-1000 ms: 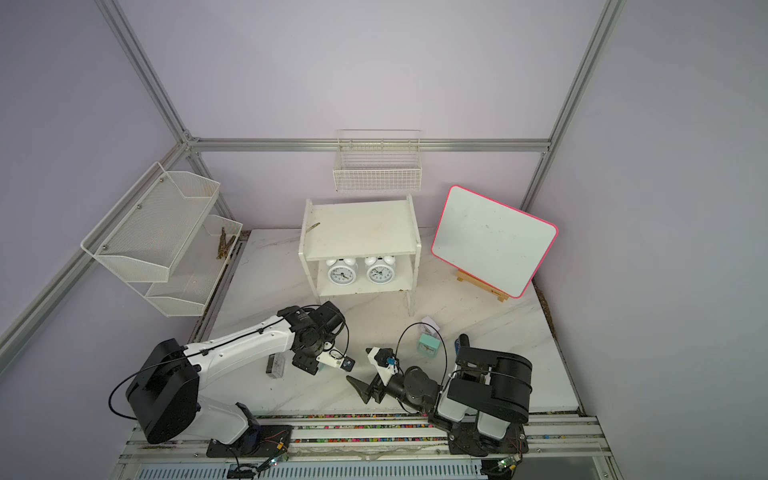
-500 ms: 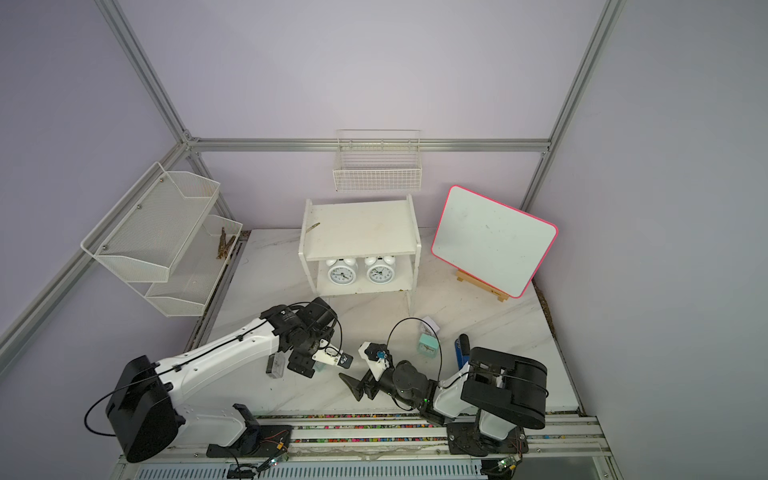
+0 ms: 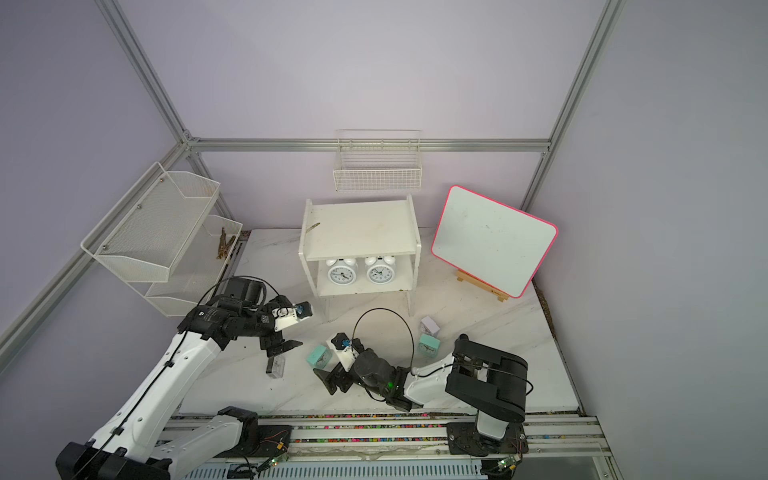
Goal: Place the alarm clocks on the shelf by style
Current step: Pick up the alarm from the center of the board, then place the alarm on the shelf.
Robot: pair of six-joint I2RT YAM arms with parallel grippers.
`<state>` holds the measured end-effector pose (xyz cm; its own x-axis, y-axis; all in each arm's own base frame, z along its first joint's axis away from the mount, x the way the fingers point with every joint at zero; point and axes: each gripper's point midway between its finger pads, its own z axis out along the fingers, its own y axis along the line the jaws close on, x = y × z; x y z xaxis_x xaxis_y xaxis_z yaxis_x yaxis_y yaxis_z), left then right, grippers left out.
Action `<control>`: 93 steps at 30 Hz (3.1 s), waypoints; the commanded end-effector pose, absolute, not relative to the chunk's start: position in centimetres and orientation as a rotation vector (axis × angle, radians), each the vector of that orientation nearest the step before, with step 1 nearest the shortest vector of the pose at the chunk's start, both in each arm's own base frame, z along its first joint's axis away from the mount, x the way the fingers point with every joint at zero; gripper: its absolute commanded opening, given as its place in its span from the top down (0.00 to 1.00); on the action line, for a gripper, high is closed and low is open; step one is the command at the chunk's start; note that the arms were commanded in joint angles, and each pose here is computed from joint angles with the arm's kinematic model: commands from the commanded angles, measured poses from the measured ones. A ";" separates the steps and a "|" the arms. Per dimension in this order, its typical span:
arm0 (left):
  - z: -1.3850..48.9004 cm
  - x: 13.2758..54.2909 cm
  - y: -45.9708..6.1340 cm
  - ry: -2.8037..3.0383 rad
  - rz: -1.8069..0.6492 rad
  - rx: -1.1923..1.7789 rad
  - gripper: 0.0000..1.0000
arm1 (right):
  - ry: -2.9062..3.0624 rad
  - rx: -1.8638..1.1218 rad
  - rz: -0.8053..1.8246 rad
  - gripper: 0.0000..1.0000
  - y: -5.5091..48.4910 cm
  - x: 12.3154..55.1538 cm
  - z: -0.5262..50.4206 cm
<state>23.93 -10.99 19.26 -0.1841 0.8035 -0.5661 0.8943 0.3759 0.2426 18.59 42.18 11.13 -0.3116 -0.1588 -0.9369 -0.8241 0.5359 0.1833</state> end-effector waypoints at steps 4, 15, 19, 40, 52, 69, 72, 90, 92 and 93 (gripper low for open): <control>24.5 27.4 -11.5 2.005 -0.407 0.923 0.06 | 1.869 -0.897 0.675 0.02 43.6 19.9 8.8; 24.5 29.9 -9.9 2.025 -0.364 0.685 0.05 | 1.880 -0.983 0.554 0.05 46.1 21.5 7.1; 24.0 29.9 -9.5 2.039 -0.336 0.673 0.05 | 1.892 -0.993 0.548 0.09 46.4 21.9 6.3; 23.3 30.4 -9.5 2.037 -0.336 0.668 0.04 | 1.844 -0.914 0.617 0.41 45.3 21.7 12.0; 22.9 30.5 -9.6 2.042 -0.348 0.675 0.03 | 1.910 -0.662 0.522 0.57 42.7 24.1 27.3; 22.5 30.0 -10.1 2.040 -0.383 0.707 0.03 | 1.764 -0.306 0.378 0.77 39.4 29.9 46.9; 22.5 29.9 -10.2 2.040 -0.391 0.709 0.03 | 1.770 -0.231 0.362 0.78 39.3 31.7 47.8; 22.0 29.5 -10.3 2.050 -0.398 0.727 0.02 | 1.786 -0.065 0.198 0.77 39.1 38.6 44.0; 22.0 29.5 -10.3 2.050 -0.397 0.728 0.02 | 1.794 -0.067 0.196 0.75 39.3 39.1 43.4; 21.9 29.5 -10.3 2.052 -0.398 0.728 0.02 | 1.797 -0.066 0.199 0.74 39.3 39.3 43.2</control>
